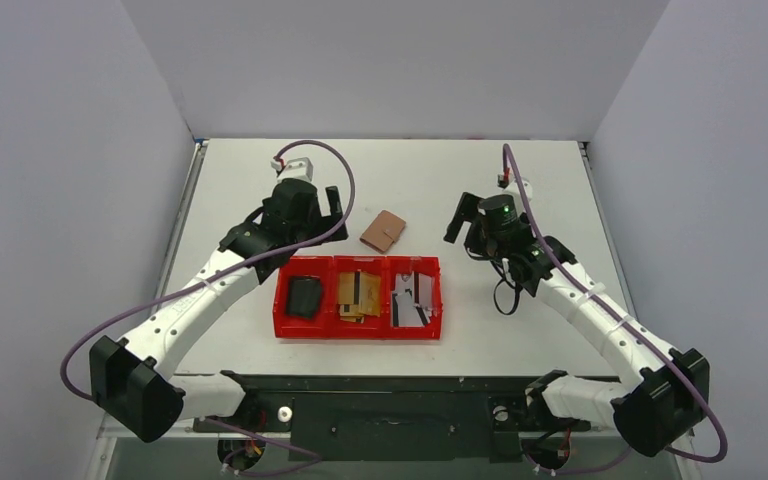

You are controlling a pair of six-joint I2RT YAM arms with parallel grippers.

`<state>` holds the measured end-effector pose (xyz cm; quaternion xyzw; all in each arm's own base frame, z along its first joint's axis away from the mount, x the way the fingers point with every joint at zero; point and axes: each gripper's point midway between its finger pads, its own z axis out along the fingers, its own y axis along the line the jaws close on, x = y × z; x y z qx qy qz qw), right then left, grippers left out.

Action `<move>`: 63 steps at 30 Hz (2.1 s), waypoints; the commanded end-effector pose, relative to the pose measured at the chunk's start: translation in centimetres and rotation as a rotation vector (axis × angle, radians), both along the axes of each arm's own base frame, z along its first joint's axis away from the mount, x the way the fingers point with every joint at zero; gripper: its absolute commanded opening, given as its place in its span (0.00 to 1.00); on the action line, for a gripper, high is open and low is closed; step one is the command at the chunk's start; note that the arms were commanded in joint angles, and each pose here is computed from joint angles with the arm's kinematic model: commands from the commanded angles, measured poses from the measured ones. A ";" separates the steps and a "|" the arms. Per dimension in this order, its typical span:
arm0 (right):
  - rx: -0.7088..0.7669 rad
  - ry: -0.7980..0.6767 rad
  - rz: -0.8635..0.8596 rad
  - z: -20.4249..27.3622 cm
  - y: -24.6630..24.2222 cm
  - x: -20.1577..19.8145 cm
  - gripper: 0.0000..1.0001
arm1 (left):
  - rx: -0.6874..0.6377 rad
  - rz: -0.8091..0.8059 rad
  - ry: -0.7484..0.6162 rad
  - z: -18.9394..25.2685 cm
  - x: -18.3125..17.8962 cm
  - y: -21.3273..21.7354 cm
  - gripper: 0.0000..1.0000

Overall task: Take the credit cards out of the card holder
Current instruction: Move the storage box to the corner of the board.

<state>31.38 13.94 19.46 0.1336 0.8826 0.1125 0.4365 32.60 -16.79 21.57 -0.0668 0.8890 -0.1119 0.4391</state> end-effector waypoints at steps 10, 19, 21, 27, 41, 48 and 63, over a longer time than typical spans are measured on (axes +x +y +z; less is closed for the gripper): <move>-0.046 0.075 0.147 -1.6 5.3 1.7 0.99 | -0.047 -0.045 0.016 -0.2 -0.6 -0.3 0.98; -0.077 0.159 0.149 -4.4 5.0 1.6 0.98 | -0.098 -0.115 0.074 -1.4 -1.7 -1.8 0.98; -0.081 0.188 0.166 -5.5 4.7 0.4 0.98 | -0.106 -0.127 0.087 -1.8 -1.9 -2.0 0.98; -0.047 0.278 0.268 -9.0 6.2 -3.9 0.98 | -0.107 -0.138 0.102 -2.0 -1.7 -2.4 0.98; 0.057 0.375 0.364 -11.6 11.9 -4.4 0.98 | -0.100 -0.069 0.082 0.8 -0.6 -0.6 0.98; 0.087 0.399 0.435 -10.5 17.5 -3.7 0.97 | -0.097 -0.044 0.052 2.8 -0.6 0.9 0.98; 0.300 0.444 0.589 -8.9 33.5 -1.6 0.96 | -0.129 0.062 -0.023 7.4 0.5 5.2 0.98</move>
